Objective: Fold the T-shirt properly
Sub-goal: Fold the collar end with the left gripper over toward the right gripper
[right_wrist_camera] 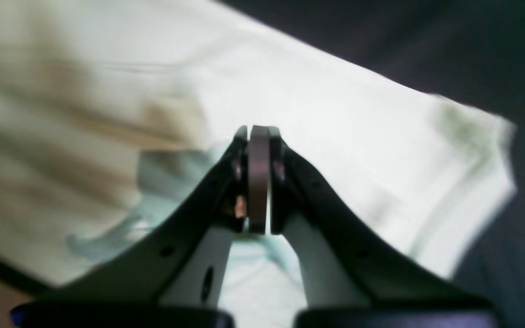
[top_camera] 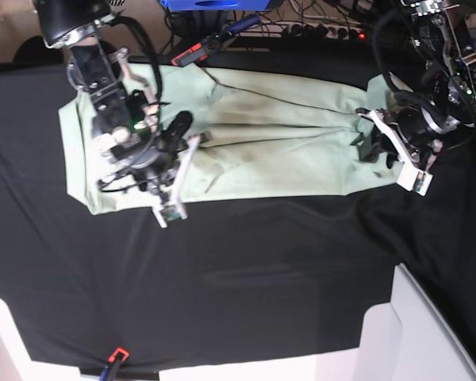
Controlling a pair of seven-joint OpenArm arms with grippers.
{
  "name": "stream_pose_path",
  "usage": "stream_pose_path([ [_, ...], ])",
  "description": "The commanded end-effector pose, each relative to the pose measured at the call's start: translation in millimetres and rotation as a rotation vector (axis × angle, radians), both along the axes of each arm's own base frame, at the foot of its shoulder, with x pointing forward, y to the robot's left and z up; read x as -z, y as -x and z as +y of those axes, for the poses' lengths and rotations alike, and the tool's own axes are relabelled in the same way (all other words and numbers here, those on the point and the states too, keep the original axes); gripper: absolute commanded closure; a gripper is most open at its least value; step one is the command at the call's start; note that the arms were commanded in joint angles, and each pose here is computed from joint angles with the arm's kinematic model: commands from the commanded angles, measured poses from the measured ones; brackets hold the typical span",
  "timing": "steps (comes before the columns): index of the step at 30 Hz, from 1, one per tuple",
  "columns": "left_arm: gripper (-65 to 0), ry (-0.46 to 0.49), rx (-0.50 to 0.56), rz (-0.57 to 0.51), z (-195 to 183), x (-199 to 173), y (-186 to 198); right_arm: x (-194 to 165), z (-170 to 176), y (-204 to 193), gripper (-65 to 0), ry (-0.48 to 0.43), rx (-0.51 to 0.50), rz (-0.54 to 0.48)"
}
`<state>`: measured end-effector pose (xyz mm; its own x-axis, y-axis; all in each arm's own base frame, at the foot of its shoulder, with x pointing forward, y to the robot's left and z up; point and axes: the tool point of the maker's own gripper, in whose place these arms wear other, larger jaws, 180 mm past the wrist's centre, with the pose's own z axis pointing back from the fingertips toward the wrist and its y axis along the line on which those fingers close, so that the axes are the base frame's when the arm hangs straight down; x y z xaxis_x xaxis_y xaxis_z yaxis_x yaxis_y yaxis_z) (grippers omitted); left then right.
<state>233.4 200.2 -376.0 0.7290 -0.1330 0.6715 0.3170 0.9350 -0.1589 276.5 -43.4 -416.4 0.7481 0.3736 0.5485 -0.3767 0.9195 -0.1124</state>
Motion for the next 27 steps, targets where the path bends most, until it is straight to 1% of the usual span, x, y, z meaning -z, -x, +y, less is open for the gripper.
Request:
stream_pose_path([
  [1,0.0,0.017,0.027,-0.042,-9,-10,-8,-13,6,-8,0.0,-0.028,-0.001,-0.049],
  [5,0.0,0.06,0.122,-0.028,-47,-5,-8,-16,-3,-10,0.0,-0.029,0.029,-0.057],
  [11,0.0,0.148,0.184,-0.055,-92,-8,-24,-15,-3,-10,0.0,-0.03,0.029,-0.057],
  [14,0.0,0.185,0.226,-0.04,-113,-3,-32,-14,-3,-8,0.0,-0.03,0.028,-0.054],
  [17,0.0,0.225,0.287,-0.001,-141,7,-35,-14,-4,-8,0.0,-0.03,0.032,-0.054],
  [23,0.0,0.27,0.397,0.039,-186,15,-33,-15,-33,-15,0.0,-0.025,0.128,-0.059],
  [27,0.0,0.296,0.42,0.056,-202,18,-34,-26,-47,-18,0.0,-0.027,0.167,-0.091],
])
